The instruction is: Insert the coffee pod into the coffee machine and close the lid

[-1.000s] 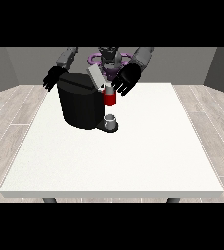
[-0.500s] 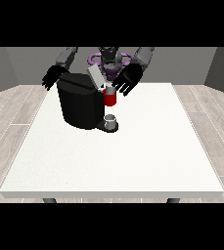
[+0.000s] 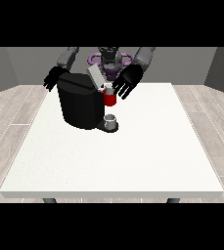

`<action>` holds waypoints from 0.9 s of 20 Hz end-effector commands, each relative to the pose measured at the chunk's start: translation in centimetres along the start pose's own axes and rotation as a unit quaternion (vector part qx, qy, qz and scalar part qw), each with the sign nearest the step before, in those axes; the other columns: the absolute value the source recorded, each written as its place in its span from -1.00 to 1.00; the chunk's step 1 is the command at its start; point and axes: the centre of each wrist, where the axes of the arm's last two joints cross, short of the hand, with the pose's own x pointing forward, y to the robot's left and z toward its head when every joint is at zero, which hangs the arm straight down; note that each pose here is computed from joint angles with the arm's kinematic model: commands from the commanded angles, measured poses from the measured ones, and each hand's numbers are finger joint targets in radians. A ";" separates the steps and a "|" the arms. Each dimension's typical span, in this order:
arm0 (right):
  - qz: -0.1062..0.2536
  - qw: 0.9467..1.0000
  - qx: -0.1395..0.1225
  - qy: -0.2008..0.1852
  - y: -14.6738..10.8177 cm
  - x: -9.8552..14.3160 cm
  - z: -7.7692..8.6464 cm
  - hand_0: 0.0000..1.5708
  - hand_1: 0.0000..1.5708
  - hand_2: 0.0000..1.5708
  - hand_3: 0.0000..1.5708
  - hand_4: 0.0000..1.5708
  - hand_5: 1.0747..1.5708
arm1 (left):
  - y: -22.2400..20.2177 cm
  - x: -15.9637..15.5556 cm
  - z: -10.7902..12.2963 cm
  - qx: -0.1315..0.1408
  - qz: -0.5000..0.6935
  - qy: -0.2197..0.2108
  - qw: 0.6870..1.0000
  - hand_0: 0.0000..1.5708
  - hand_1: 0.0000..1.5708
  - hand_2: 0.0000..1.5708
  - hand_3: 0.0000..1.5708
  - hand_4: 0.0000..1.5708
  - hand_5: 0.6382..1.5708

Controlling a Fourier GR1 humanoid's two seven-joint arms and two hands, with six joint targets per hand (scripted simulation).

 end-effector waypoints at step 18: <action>0.000 0.998 -0.035 0.058 -2.8 -3.3 2.2 -1.00 -1.00 -1.00 -1.00 -0.54 1.00 | -4.1 -1.3 1.0 -0.055 -0.010 0.002 0.998 -1.00 -1.00 -1.00 -1.00 -1.00 1.00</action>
